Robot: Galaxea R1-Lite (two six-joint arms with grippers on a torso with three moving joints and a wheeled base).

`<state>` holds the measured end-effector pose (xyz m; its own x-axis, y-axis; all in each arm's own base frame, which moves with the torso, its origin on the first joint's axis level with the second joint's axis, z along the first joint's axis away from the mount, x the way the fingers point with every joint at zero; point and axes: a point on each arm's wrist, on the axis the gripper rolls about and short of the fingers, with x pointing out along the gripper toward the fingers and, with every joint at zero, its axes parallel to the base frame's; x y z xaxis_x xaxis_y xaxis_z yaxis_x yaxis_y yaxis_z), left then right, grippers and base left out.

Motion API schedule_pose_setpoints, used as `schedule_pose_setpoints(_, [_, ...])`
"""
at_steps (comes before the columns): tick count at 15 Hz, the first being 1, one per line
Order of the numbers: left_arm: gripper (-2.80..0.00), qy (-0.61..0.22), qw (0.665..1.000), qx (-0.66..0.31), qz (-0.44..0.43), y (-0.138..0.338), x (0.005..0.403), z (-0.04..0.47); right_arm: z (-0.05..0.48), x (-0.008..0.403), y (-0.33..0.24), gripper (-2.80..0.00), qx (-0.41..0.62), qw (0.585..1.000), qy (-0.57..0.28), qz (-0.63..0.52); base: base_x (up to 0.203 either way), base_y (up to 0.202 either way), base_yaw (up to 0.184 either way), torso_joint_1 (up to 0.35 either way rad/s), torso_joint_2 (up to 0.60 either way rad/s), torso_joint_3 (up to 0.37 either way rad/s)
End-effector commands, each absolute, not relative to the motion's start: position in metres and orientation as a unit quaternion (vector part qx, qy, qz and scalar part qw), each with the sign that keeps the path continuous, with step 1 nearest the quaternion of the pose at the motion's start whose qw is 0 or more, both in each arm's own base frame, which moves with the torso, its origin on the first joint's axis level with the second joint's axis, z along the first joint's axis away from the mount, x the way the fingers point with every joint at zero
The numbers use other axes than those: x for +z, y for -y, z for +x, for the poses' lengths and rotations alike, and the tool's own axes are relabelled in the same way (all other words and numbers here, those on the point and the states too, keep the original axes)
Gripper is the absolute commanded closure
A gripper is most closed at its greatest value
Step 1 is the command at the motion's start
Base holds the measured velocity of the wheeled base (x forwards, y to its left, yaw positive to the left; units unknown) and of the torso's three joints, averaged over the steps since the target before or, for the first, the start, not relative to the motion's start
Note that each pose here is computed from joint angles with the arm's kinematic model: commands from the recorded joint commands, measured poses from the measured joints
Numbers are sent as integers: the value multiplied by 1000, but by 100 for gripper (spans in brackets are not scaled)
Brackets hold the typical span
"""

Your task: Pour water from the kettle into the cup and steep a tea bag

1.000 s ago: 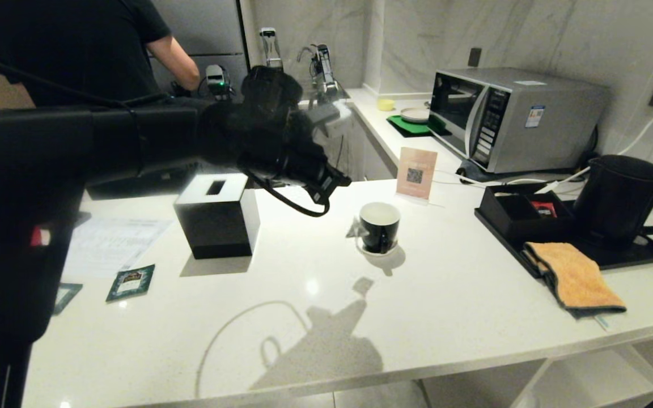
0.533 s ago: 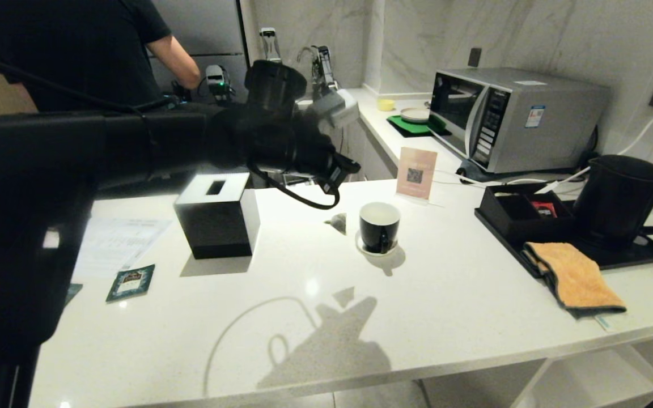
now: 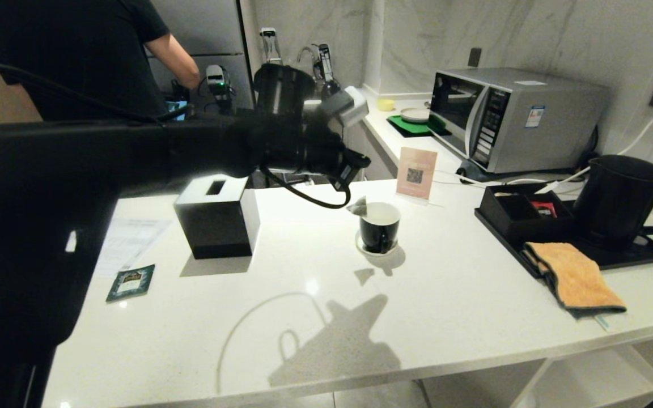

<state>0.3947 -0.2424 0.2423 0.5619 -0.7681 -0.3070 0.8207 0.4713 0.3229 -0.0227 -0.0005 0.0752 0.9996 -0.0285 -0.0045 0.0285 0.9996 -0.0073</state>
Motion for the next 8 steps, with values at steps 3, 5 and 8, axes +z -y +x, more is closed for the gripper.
schedule_pose_setpoints(3, [0, -49, 853, -471, 221, 254, 225, 403, -23, 75, 1, 0, -15, 1000, -2, -4, 0, 0, 0, 0, 0, 0])
schedule_pose_setpoints(5, [0, -43, 853, -471, 220, 255, 225, 405, -23, 75, 1, 0, -15, 1000, -2, -4, 0, 0, 0, 0, 0, 0])
schedule_pose_setpoints(8, [0, -45, 852, -473, 220, 257, 221, 406, -23, 75, 1, 0, -15, 1000, -2, -4, 0, 0, 0, 0, 0, 0])
